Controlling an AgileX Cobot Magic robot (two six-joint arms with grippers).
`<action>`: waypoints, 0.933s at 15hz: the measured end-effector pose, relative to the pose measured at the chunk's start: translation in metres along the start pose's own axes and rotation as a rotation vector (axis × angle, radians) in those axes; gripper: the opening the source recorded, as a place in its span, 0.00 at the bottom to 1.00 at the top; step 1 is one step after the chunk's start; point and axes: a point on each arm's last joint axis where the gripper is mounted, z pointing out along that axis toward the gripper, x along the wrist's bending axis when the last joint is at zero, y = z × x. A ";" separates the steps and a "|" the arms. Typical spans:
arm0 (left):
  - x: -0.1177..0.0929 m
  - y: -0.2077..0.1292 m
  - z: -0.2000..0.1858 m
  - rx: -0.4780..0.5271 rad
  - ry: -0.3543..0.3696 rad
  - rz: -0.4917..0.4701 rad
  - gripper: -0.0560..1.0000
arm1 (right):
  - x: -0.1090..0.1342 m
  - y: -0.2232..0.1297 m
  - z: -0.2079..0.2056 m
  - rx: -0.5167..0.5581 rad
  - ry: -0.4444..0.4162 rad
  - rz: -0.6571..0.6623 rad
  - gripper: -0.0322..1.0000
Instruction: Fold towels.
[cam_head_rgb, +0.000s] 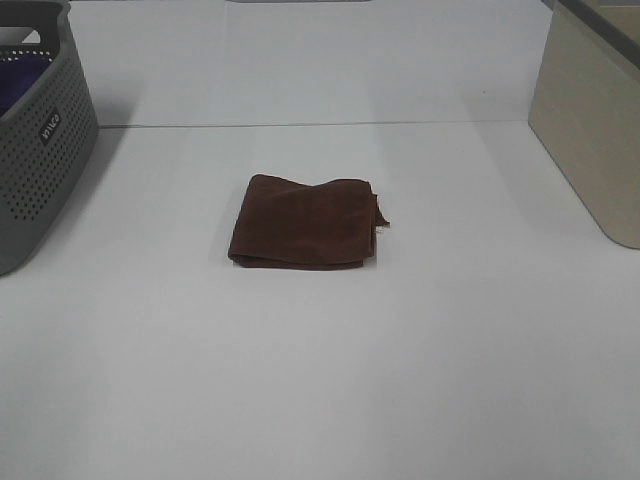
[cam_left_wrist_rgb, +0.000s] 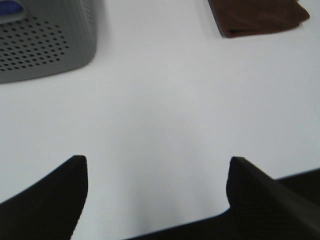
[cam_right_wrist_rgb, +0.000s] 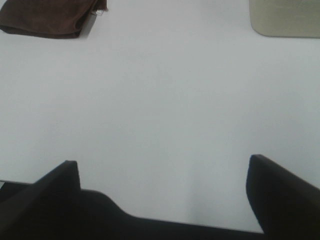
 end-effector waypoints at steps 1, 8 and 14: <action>-0.001 -0.005 -0.008 -0.060 0.021 -0.004 0.75 | 0.001 -0.005 -0.006 -0.053 -0.008 -0.005 0.85; -0.004 -0.014 -0.022 -0.171 0.034 0.008 0.75 | 0.006 -0.022 -0.023 -0.207 0.025 -0.051 0.85; -0.004 -0.014 -0.022 -0.171 0.034 0.008 0.75 | 0.007 -0.022 -0.023 -0.208 0.038 -0.052 0.85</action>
